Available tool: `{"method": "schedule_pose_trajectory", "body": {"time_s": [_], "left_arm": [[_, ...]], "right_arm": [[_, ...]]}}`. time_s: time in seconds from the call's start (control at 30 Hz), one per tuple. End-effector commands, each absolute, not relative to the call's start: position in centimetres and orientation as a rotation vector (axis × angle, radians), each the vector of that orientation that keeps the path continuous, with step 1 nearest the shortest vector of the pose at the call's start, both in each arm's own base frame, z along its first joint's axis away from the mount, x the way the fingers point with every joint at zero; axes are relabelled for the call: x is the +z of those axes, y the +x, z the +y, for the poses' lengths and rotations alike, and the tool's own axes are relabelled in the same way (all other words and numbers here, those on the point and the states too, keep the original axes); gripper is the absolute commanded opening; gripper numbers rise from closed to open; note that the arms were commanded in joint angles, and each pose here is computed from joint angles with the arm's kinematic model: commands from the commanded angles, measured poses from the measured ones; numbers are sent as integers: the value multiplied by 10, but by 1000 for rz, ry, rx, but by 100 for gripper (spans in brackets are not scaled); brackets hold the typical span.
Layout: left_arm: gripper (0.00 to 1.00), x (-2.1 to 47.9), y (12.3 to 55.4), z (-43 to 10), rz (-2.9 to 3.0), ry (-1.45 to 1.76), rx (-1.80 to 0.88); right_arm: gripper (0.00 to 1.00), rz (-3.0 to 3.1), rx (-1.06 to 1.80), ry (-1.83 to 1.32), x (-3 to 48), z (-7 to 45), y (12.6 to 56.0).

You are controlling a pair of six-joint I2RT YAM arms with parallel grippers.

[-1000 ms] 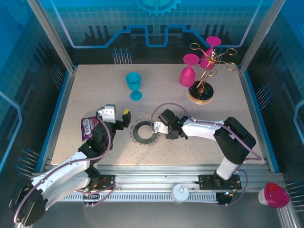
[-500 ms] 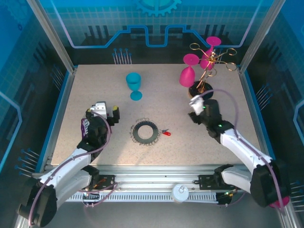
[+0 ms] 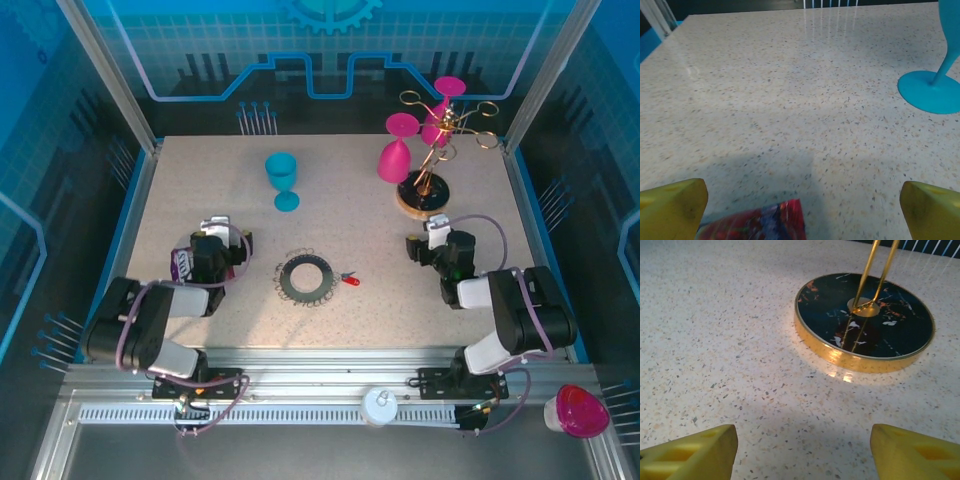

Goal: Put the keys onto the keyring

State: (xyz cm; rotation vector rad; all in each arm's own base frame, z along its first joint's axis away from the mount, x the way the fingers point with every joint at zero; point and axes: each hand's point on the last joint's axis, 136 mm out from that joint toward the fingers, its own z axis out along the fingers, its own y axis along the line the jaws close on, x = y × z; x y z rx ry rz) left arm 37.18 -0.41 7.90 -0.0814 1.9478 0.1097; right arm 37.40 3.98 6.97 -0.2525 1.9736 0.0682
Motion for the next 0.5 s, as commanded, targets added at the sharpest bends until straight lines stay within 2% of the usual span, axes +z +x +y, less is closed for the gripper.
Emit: {"method": "schedule_pose_trajectory", "body": {"time_s": [0.0, 0.07, 0.47], "left_arm": [[99, 101, 390, 7, 1822, -139, 59], [99, 99, 393, 18, 1853, -210, 94], [99, 98, 395, 14, 1864, -189, 84]], "right_arm": [[74, 1854, 114, -220, 101, 40, 390], [76, 1891, 85, -140, 100, 27, 398], [81, 1891, 88, -140, 99, 27, 397]]}}
